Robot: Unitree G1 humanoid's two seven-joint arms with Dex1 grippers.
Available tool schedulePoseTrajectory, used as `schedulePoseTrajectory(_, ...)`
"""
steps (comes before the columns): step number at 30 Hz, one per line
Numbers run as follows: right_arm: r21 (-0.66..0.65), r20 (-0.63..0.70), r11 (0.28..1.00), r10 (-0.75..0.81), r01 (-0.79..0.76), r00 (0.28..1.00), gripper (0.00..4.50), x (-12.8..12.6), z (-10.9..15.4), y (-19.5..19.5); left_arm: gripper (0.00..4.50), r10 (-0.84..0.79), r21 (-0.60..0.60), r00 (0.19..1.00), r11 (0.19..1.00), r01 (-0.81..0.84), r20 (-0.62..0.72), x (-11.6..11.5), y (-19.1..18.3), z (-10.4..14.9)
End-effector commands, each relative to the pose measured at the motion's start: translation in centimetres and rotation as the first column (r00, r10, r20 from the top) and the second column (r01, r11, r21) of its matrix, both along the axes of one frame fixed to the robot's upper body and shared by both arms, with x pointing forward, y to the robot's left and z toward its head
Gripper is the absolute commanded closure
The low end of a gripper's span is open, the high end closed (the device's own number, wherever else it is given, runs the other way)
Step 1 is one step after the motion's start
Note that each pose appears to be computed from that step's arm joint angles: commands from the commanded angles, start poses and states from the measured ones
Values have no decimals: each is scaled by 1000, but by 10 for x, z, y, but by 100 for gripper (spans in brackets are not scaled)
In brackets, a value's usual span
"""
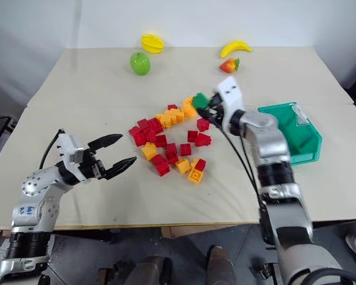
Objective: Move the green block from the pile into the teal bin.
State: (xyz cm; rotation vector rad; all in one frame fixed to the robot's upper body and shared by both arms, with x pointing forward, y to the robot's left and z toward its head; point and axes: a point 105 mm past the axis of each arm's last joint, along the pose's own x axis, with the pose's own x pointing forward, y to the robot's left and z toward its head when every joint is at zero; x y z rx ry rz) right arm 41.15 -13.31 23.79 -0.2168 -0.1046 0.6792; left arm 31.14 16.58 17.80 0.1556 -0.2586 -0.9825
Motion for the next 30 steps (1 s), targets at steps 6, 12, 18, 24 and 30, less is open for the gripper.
schedulePoseTrajectory(6,23,94,907,-422,421,902,305,-62,25,-152,0,-142,-11,988,990,142,58,6,-37,18)
schedulePoseTrajectory(12,-38,-71,878,-479,477,875,305,-76,-15,-186,0,-182,4,982,983,182,46,12,-46,15)
schedulePoseTrajectory(18,-65,-34,894,-446,443,895,139,-80,-10,-193,0,-146,13,988,989,145,45,17,-36,17)
schedulePoseTrajectory(24,-27,164,996,-81,86,983,1,-115,12,-159,0,5,122,1000,993,-5,0,15,9,-1)
schedulePoseTrajectory(30,-82,-82,943,316,-322,945,1,-163,-39,-103,0,139,229,990,964,-131,-19,0,44,-21)
